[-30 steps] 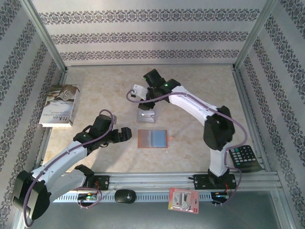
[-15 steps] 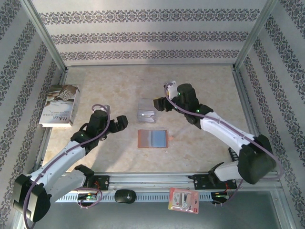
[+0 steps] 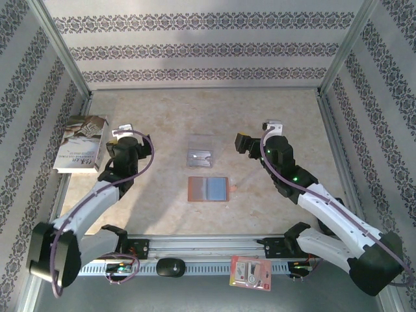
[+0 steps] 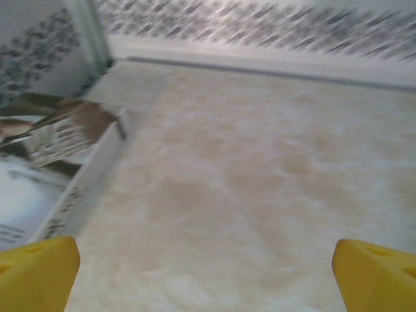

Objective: Take the credit cards out of the card holder

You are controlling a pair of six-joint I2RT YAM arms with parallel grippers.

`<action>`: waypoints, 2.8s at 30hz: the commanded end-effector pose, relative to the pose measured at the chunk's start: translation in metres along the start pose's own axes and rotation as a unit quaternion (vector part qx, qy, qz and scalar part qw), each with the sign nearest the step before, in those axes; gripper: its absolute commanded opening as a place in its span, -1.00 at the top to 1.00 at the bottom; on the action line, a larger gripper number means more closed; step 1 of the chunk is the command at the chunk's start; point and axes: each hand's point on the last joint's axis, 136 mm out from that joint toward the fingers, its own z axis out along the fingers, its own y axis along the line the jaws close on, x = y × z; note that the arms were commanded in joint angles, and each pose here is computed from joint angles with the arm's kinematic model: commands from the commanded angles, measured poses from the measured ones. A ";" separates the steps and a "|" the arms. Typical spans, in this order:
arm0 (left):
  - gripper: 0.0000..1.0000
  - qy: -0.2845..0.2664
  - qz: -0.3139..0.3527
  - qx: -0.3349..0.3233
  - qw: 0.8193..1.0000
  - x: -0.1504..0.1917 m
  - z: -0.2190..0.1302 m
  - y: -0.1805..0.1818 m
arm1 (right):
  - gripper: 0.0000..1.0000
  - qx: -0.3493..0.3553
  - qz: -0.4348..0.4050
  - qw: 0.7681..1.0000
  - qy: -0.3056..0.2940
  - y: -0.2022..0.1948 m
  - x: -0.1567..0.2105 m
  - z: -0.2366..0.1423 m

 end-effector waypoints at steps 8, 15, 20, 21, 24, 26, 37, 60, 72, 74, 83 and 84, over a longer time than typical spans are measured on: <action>-0.99 -0.030 0.092 -0.019 0.995 0.038 0.063 0.009 | -0.96 0.144 -0.014 0.990 -0.002 -0.070 0.009 0.000; -0.99 0.011 0.097 0.052 0.994 0.050 0.071 -0.008 | -0.96 0.177 -0.048 0.983 -0.001 -0.098 0.019 0.004; -0.99 0.000 0.113 0.093 0.989 0.051 0.062 -0.017 | -0.96 0.231 -0.039 0.972 -0.014 -0.133 0.021 -0.003; -0.99 0.008 0.114 0.085 0.990 0.052 0.064 -0.015 | -0.96 0.237 -0.036 0.971 -0.018 -0.138 0.020 -0.004; -0.99 0.032 0.094 0.092 0.991 0.054 0.073 -0.010 | -0.96 0.245 -0.015 0.969 -0.028 -0.154 0.016 -0.008; -0.99 0.042 0.073 0.092 0.992 0.055 0.078 -0.004 | -0.96 0.246 0.007 0.968 -0.041 -0.162 0.011 -0.012; -0.99 -0.019 0.028 0.092 0.995 0.063 0.074 0.000 | -0.96 0.240 -0.008 0.969 -0.050 -0.166 0.006 -0.015; -0.99 -0.050 0.020 0.057 0.997 0.061 0.073 0.010 | -0.96 0.197 -0.089 0.975 -0.055 -0.196 0.047 0.078; -0.99 -0.056 0.026 0.075 0.995 0.061 0.070 0.005 | -0.96 0.170 -0.112 0.978 -0.044 -0.185 0.062 0.083; -0.99 -0.055 0.028 0.079 0.995 0.061 0.071 0.004 | -0.97 0.159 -0.097 0.981 -0.061 -0.189 0.058 0.083; -0.99 -0.046 0.030 0.076 0.996 0.061 0.074 0.003 | -0.96 0.179 -0.098 0.977 -0.061 -0.192 0.058 0.080; -0.99 -0.046 0.030 0.076 0.996 0.061 0.074 0.003 | -0.96 0.179 -0.098 0.977 -0.061 -0.192 0.058 0.080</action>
